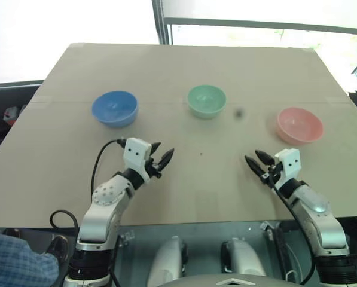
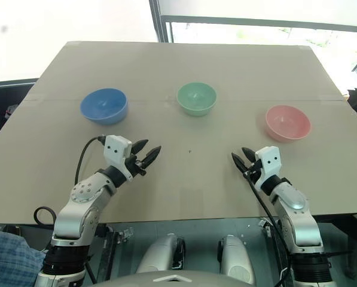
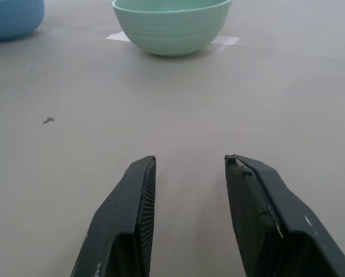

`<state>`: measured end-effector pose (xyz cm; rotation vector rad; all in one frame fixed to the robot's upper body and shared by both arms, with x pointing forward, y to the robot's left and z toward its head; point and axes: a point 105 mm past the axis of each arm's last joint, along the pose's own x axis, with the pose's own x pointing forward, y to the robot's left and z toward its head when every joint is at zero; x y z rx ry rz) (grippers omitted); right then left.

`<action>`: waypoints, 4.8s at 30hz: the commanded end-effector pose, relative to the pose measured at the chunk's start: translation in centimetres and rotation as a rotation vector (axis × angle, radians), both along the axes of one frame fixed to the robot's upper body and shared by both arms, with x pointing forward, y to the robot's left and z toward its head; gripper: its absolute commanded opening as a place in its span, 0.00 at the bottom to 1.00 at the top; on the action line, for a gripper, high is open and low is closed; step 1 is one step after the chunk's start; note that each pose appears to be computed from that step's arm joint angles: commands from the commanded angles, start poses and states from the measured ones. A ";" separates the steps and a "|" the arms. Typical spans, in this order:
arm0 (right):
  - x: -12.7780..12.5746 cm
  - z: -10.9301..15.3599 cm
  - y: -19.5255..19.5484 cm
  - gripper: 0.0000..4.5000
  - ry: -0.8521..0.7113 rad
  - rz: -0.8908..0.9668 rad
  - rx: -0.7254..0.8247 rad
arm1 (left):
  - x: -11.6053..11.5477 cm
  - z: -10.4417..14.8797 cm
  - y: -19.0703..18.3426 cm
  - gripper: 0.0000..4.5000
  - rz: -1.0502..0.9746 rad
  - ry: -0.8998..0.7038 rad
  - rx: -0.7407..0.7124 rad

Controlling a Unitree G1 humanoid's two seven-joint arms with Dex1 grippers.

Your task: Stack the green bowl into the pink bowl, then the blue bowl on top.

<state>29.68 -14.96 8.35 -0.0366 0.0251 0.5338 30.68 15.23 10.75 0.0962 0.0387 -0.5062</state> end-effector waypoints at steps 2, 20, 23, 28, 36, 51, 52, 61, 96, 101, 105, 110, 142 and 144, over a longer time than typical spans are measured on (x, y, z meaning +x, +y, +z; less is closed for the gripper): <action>0.0 1.4 -0.2 0.45 -0.061 0.014 -0.002 | -0.4 1.8 0.2 0.59 -0.019 -0.055 -0.043; 0.3 1.2 -1.5 0.45 -0.066 -0.015 -0.038 | -0.1 2.1 0.7 0.59 -0.040 -0.063 -0.037; 0.3 1.3 -1.5 0.45 -0.068 -0.011 -0.042 | 0.0 2.1 0.6 0.59 -0.039 -0.065 -0.037; 0.1 2.1 -1.7 0.45 -0.084 0.007 -0.025 | 0.0 2.3 0.8 0.59 -0.040 -0.068 -0.031; -0.2 3.5 -2.3 0.45 -0.098 0.038 -0.013 | 0.0 1.8 1.3 0.59 -0.034 -0.051 -0.024; 1.6 6.3 -10.0 0.45 -0.057 -0.077 -0.230 | -3.8 7.0 -2.0 0.59 -0.569 -0.080 -0.001; 1.8 6.7 -10.5 0.45 -0.059 -0.078 -0.256 | -4.1 7.5 -2.2 0.59 -0.601 -0.083 0.011; 3.2 7.2 -10.5 0.45 0.006 -0.007 -0.407 | -4.7 9.8 -3.3 0.59 -0.699 -0.096 0.046; 3.5 6.4 0.4 0.00 -0.029 0.393 -0.685 | -4.8 9.0 -1.7 0.60 -0.633 -0.065 0.089; 0.9 6.7 5.8 0.00 -0.050 0.520 -0.637 | -4.7 8.3 0.2 0.60 -0.575 -0.030 0.119; 0.2 6.3 8.5 0.00 -0.046 0.562 -0.625 | -4.2 7.9 2.7 0.60 -0.485 -0.025 0.144; 0.2 5.9 10.6 0.00 -0.054 0.584 -0.635 | -4.3 7.0 5.6 0.60 -0.399 0.004 0.191; 9.6 16.8 12.4 0.98 -0.209 0.407 -0.541 | -0.5 10.2 7.1 0.60 -0.143 -0.150 -0.031; 11.1 16.2 12.9 0.98 -0.216 0.393 -0.574 | -0.2 9.9 7.6 0.60 -0.112 -0.147 -0.010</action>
